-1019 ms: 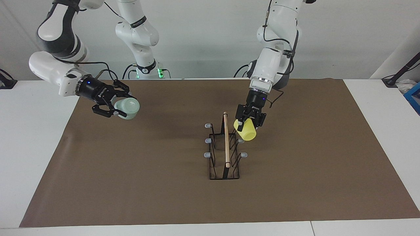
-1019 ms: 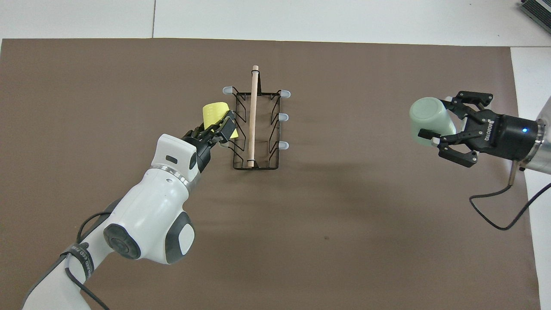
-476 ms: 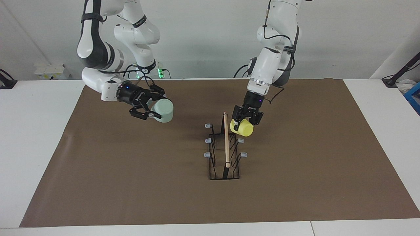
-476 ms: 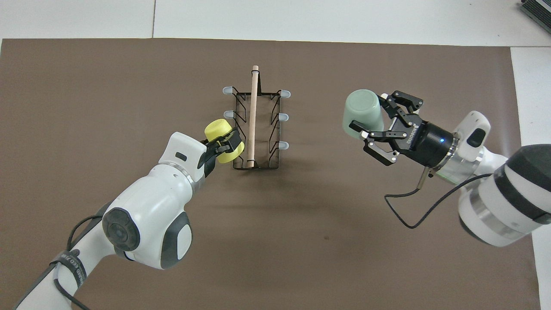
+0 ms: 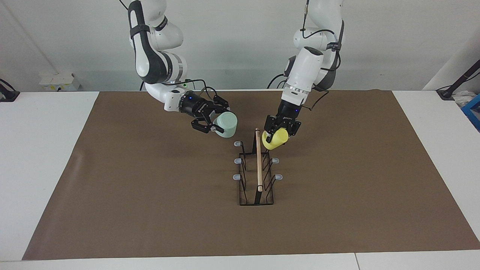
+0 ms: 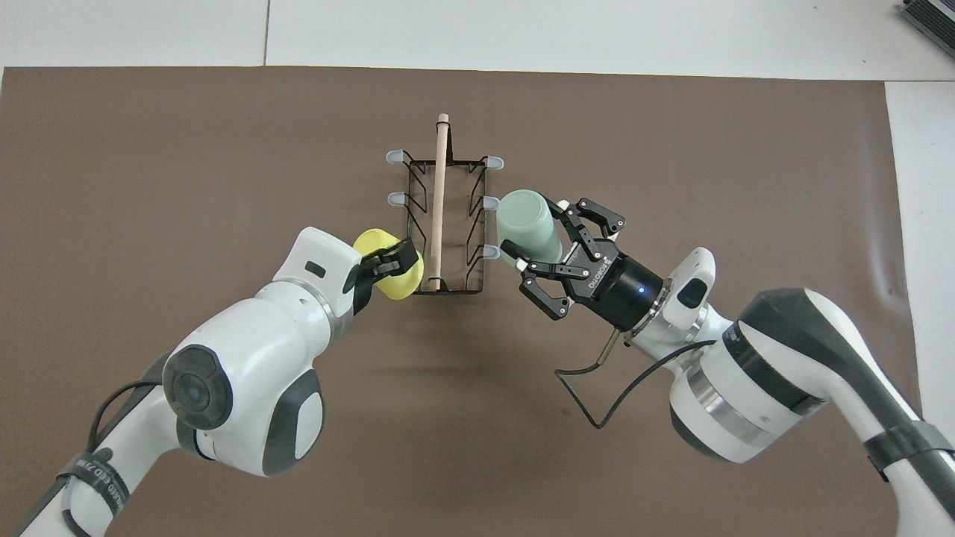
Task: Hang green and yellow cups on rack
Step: 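Hang the yellow cup on a peg while the right gripper brings the green cup, then open the left gripper and withdraw while the right gripper hangs the green cup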
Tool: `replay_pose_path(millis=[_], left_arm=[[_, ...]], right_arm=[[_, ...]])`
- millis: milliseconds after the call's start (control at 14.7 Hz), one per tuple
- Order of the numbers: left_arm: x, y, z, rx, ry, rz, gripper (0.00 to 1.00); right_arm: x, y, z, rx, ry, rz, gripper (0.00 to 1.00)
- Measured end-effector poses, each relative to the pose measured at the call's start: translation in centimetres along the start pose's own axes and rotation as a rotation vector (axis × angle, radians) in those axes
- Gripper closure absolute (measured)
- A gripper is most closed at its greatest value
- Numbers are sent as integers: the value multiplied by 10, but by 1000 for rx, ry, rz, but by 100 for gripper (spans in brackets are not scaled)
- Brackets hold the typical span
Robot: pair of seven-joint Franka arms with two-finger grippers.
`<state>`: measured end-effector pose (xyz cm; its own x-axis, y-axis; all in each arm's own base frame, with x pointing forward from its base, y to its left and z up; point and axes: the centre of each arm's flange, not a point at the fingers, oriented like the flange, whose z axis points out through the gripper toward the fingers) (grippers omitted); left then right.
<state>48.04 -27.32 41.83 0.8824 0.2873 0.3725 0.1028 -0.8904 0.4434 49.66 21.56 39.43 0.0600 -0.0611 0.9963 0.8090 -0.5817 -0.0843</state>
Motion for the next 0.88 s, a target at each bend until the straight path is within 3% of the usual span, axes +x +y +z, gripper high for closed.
replay_pose_path(millis=[408, 543, 679, 747, 883], left_arm=[[17, 4, -7, 21, -45, -15, 30], [16, 4, -5, 24, -52, -17, 15], [16, 3, -1, 25, -58, -18, 11], [15, 2, 1, 26, -61, -20, 2], [17, 3, 2, 26, -67, -22, 0]], right_arm=[[-36, -14, 14, -48, 27, 40, 32], [-42, -27, 24, -23, 53, 62, 32], [-53, -29, 28, -6, 63, 60, 32], [-61, -28, 29, -3, 64, 57, 32], [-81, -28, 32, 16, 83, 46, 32]])
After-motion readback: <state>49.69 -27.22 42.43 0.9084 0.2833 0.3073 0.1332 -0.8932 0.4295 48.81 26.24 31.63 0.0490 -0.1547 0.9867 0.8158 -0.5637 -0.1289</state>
